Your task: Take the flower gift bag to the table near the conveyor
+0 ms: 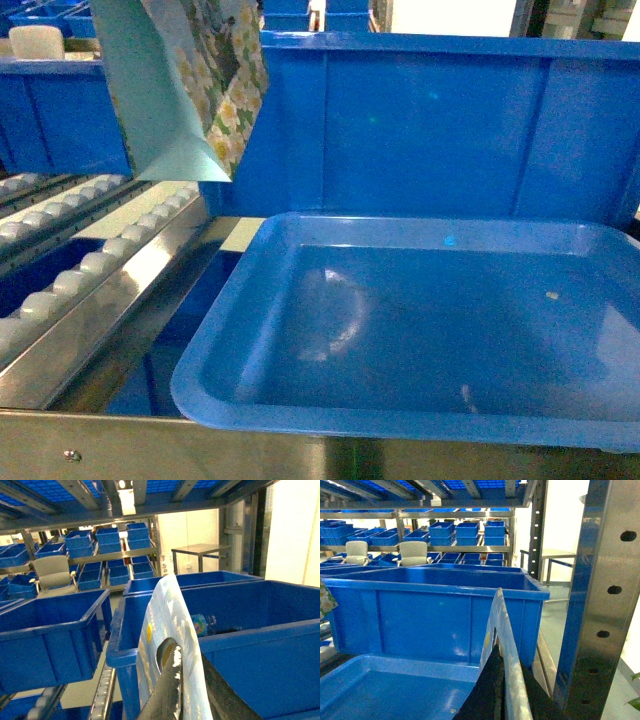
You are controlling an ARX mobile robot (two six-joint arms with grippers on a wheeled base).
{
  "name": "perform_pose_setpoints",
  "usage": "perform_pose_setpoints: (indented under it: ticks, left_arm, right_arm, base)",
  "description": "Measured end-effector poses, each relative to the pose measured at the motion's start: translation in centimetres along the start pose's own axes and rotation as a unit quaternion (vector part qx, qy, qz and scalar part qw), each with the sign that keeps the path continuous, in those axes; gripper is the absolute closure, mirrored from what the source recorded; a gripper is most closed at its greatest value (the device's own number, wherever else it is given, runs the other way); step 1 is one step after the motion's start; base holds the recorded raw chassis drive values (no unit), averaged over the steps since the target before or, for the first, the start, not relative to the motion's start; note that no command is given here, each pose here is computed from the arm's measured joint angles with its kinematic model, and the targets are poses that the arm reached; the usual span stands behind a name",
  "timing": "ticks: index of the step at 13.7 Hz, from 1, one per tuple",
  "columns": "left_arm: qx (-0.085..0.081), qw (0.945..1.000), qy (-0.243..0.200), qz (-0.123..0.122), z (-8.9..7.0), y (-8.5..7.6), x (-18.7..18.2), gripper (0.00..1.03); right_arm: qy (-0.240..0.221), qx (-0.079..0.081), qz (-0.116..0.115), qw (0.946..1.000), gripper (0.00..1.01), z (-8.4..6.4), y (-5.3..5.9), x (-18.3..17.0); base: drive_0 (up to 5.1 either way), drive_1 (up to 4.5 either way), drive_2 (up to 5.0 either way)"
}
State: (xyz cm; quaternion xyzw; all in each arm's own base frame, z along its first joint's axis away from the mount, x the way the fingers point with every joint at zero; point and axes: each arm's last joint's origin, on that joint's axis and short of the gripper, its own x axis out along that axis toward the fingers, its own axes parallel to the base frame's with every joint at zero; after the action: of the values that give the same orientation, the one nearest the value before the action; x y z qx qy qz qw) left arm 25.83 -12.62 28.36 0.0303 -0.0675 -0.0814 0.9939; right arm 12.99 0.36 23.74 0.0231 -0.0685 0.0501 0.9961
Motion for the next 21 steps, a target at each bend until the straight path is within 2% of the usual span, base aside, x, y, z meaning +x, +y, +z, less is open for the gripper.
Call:
perform_pose_setpoints:
  ticks: [2,4,7,11,14,21]
  left_arm:
    - [-0.002,0.9998,-0.018,0.012,0.8,1.3,-1.7,1.0]
    - [0.002,0.9994,-0.013,0.031,0.7,2.7,-3.2,1.0]
    - [0.005,0.999,-0.007,0.044,0.3,4.1,-5.5,1.0]
    - [0.004,0.9991,-0.01,0.041,0.4,4.1,-5.6,1.0]
    - [0.002,0.9993,-0.012,0.036,0.5,4.0,-5.6,1.0]
    - [0.003,0.9992,-0.01,0.04,0.4,4.1,-5.6,1.0]
  right_arm:
    - [0.0,0.0,0.0,1.0,0.99,0.0,0.0,0.0]
    - [0.0,0.0,0.0,1.0,0.99,0.0,0.0,0.0]
    - [0.0,0.0,0.0,1.0,0.99,0.0,0.0,0.0]
    - [0.0,0.0,0.0,1.0,0.99,0.0,0.0,0.0]
    - [0.0,0.0,-0.004,1.0,0.99,0.0,0.0,0.0]
    - [-0.002,0.0,-0.003,1.0,0.99,0.0,0.0,0.0]
  base:
    - [0.0,0.0,0.0]
    - [0.0,0.0,0.0]
    - [0.0,0.0,0.0]
    - [0.0,0.0,0.0]
    - [-4.9,1.72,3.1]
    - [-4.7,1.43,3.6]
